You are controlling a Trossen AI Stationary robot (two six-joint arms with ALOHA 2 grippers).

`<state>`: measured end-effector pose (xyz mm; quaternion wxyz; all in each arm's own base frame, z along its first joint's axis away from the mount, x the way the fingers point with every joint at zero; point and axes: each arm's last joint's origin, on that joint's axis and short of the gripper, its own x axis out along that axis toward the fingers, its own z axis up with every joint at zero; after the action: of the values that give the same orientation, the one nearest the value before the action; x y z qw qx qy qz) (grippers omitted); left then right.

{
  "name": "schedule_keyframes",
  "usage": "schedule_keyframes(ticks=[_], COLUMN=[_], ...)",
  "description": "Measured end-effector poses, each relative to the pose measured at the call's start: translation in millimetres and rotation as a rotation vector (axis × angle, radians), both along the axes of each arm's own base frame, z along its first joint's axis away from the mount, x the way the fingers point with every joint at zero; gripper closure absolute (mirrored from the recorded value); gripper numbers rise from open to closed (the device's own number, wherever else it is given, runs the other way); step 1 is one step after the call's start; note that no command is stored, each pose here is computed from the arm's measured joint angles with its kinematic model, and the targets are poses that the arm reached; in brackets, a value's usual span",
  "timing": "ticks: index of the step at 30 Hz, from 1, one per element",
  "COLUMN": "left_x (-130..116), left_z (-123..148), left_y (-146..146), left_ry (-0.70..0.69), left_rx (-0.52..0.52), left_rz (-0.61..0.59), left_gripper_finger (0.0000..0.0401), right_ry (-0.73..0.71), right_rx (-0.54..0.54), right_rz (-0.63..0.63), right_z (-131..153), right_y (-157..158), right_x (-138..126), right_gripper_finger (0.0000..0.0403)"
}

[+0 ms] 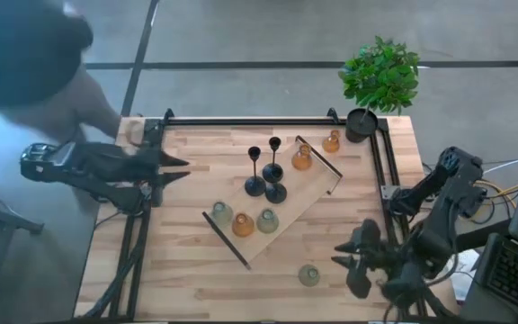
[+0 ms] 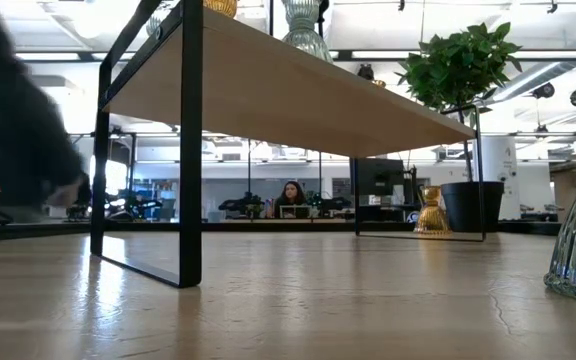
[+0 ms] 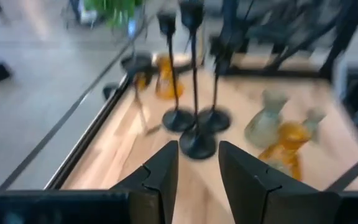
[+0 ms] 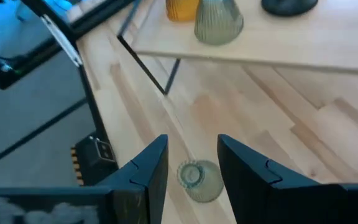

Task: Pick & Place candle stick holders
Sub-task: Put the green candle holder on the shelf

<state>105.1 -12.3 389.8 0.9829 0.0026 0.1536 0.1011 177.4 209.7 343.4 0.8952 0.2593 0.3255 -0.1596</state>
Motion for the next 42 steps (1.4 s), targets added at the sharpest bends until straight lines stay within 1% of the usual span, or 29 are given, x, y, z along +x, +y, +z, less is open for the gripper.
schedule_keyframes(ticks=[3,5,8,10,11,12,13,15,17,19,21,23,26,29,32,34,39,42], left_x=[-30.0,-47.2,-70.0,-75.2,-75.7,-77.0,-79.3,-73.8,-66.2,-58.4,-55.2,-50.9,-49.4,-44.8,-41.5,-39.0,-34.2,-30.6], left_z=[-11.6,-24.2,-46.4,-65.3,-78.6,-86.6,-89.8,-96.7,-110.3,-110.4,-117.1,-127.8,-132.3,-145.6,-150.1,-157.1,-166.1,-175.5], left_y=[5.0,7.3,11.0,11.6,11.4,11.6,12.1,11.6,10.7,9.7,10.1,8.4,7.5,5.5,4.6,4.0,3.7,2.7], left_ry=[-0.15,-0.216,-0.304,-0.333,-0.316,-0.336,-0.394,-0.432,-0.349,-0.371,-0.352,-0.303,-0.32,-0.266,-0.273,-0.249,-0.218,-0.186], left_rx=[-0.019,-0.032,-0.062,-0.073,-0.073,-0.071,-0.074,-0.074,-0.064,-0.073,-0.104,-0.119,-0.158,-0.189,-0.214,-0.246,-0.216,-0.224], left_rz=[-0.077,-0.135,-0.188,-0.21,-0.218,-0.224,-0.225,-0.2,-0.169,-0.139,-0.095,-0.114,-0.13,-0.152,-0.153,-0.145,-0.117,-0.115], left_gripper_finger=[0.0281,0.0281,0.0281,0.0281,0.0281,0.0281,0.0281,0.0281,0.0281,0.0281,0.0281,0.0281,0.0281,0.0281,0.0281,0.0281,0.0281,0.0281], right_ry=[0.04,0.059,0.09,0.102,0.105,0.109,0.117,0.138,0.154,0.162,0.173,0.185,0.203,0.208,0.224,0.249,0.255,0.235], right_rx=[-0.025,-0.052,-0.089,-0.092,-0.092,-0.091,-0.1,-0.119,-0.13,-0.123,-0.133,-0.146,-0.168,-0.171,-0.176,-0.178,-0.174,-0.19], right_rz=[0.003,0.003,0.0,-0.011,-0.022,-0.027,-0.028,-0.038,-0.058,-0.08,-0.099,-0.101,-0.113,-0.142,-0.132,-0.103,-0.079,-0.09], right_z=[-12.9,-20.4,-31.7,-39.7,-43.7,-47.8,-53.5,-67.2,-82.3,-95.5,-109.5,-122.9,-141.0,-155.7,-167.8,-173.8,-184.1,-188.0], right_y=[9.5,13.9,19.9,25.3,28.0,31.3,35.1,42.0,48.8,56.2,63.3,71.1,79.7,85.3,90.8,94.3,100.1,100.5], right_x=[6.5,9.8,13.9,14.2,15.3,15.9,15.7,15.0,15.4,13.6,13.1,12.1,10.6,10.6,11.9,13.2,16.3,17.2], right_gripper_finger=[0.0273,0.0273,0.0274,0.0276,0.0278,0.0279,0.028,0.0282,0.0282,0.0282,0.0282,0.0282,0.0282,0.0281,0.0276,0.027,0.0248,0.0232])
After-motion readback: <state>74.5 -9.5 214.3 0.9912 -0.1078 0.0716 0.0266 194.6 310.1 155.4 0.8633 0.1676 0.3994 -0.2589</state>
